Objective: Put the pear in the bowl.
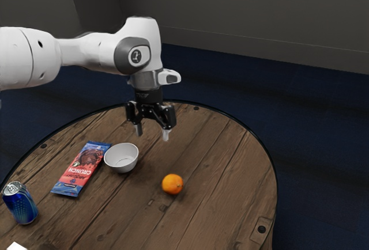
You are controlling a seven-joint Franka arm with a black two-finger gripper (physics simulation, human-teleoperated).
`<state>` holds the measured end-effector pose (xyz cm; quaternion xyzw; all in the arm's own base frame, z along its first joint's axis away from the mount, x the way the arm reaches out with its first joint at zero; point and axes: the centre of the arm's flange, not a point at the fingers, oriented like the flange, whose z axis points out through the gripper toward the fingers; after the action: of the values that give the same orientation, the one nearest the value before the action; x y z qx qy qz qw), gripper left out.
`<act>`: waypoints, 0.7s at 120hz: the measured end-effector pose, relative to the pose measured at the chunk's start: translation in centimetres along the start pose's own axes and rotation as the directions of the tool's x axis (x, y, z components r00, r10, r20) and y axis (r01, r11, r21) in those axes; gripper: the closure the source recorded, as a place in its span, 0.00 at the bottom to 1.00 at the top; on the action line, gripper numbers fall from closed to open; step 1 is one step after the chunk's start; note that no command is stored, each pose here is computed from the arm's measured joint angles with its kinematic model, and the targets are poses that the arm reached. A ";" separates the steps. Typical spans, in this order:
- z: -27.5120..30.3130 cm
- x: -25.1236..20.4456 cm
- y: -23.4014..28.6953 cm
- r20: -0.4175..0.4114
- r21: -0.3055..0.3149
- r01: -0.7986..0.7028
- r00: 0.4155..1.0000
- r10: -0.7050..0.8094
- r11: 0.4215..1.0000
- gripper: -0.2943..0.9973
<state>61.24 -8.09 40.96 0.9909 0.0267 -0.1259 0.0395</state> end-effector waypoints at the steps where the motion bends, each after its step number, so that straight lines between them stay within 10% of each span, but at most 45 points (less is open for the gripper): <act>1: 0.3 0.0 0.1 0.000 0.000 0.007 1.000 -0.007 1.000 0.24; 36: 7.6 -3.0 6.7 -0.061 0.000 0.293 0.954 -0.292 0.956 0.24; 84: 13.0 -0.6 4.0 -0.146 -0.082 0.671 0.723 -0.675 0.737 0.24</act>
<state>57.69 -13.19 28.85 0.9201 0.3887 -0.0485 0.0003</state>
